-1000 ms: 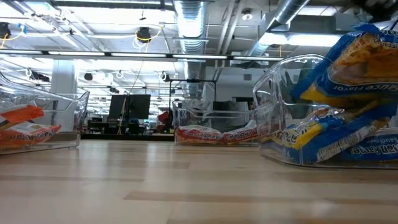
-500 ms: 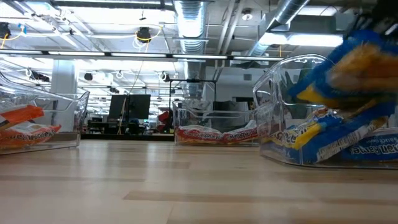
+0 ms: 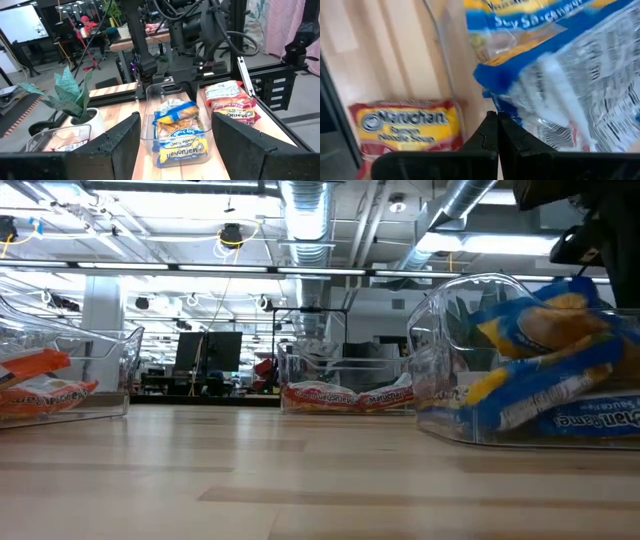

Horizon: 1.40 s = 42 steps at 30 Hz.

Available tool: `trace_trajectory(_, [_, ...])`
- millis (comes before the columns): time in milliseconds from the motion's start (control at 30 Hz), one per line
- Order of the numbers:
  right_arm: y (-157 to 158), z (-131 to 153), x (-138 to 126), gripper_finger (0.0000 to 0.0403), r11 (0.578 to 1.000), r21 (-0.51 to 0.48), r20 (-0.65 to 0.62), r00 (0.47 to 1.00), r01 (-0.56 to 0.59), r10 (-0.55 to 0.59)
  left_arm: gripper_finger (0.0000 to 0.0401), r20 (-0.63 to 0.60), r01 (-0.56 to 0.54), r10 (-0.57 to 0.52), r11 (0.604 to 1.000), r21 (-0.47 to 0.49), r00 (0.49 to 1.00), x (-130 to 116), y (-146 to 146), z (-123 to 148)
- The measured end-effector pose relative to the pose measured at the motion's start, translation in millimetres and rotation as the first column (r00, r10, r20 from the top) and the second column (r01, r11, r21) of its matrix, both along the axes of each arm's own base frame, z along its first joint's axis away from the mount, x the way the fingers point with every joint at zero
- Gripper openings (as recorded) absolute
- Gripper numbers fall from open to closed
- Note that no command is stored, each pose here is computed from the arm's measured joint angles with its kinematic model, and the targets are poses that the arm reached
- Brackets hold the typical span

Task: Sort Maruchan noodles
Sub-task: Put the blue bag into the bottom right transparent bin, then put the red bag into the top transparent bin

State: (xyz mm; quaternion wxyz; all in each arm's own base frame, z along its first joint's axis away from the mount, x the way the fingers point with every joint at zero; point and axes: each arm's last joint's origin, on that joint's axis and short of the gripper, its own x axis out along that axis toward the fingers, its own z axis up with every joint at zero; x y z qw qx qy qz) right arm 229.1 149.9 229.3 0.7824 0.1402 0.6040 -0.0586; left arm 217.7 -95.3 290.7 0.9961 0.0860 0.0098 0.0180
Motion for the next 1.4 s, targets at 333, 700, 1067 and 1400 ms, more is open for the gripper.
trace_trajectory(333, [24,44,7,0.0038,0.993,0.005,0.228,0.967,-0.118,0.114,0.0228,-0.001,-0.004,0.004,1.000,-0.004,1.000,0,0,0])
trace_trajectory(700, [15,64,19,0.0033,0.996,0.016,0.285,0.955,-0.083,0.075,0.0228,-0.009,0.004,-0.004,1.000,-0.016,1.000,0,0,-1])
trace_trajectory(1067, [7,63,23,0.0038,0.997,0.002,0.280,0.957,-0.075,0.071,0.0228,-0.009,0.004,-0.004,1.000,-0.003,1.000,0,0,-1])
trace_trajectory(1400, [7,63,23,0.0038,0.997,0.008,0.277,0.958,-0.077,0.072,0.0228,-0.034,0.003,-0.003,1.000,0.010,0.999,0,0,-3])
